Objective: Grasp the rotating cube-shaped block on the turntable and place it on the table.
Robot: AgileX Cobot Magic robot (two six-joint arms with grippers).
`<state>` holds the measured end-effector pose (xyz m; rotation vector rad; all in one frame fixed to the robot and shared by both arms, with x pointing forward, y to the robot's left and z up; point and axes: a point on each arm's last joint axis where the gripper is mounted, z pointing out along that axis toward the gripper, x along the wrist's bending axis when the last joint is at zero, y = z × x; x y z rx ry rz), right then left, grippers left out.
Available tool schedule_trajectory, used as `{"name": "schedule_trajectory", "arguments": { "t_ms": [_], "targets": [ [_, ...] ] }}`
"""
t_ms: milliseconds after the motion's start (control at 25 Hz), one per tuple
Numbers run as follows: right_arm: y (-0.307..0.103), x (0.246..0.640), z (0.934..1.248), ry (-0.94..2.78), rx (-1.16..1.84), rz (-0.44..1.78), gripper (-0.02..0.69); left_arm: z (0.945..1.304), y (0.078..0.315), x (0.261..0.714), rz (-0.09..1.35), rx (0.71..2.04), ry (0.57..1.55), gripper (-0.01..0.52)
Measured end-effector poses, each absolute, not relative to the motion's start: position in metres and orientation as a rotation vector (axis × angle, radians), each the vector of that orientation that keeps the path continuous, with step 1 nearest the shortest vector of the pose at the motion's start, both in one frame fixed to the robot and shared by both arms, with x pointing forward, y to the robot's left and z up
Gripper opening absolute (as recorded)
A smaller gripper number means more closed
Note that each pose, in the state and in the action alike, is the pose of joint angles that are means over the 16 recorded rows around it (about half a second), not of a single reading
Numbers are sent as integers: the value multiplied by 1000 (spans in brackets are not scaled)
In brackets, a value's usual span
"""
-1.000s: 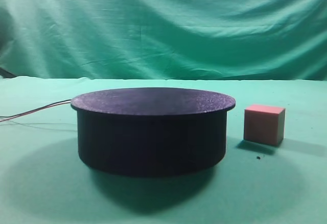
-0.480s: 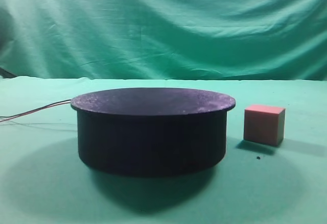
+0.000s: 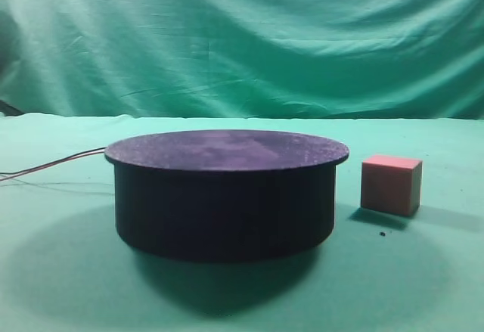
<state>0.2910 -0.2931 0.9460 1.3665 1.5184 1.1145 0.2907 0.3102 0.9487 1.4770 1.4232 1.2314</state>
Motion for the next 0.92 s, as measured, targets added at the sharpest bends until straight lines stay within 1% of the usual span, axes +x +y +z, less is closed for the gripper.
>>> {"name": "schedule_trajectory", "arguments": {
  "t_ms": [920],
  "targets": [
    [-293, 291, 946, 1518, 1367, 1115, 0, 949, 310, 291, 1231, 1477, 1423, 0]
  ]
}}
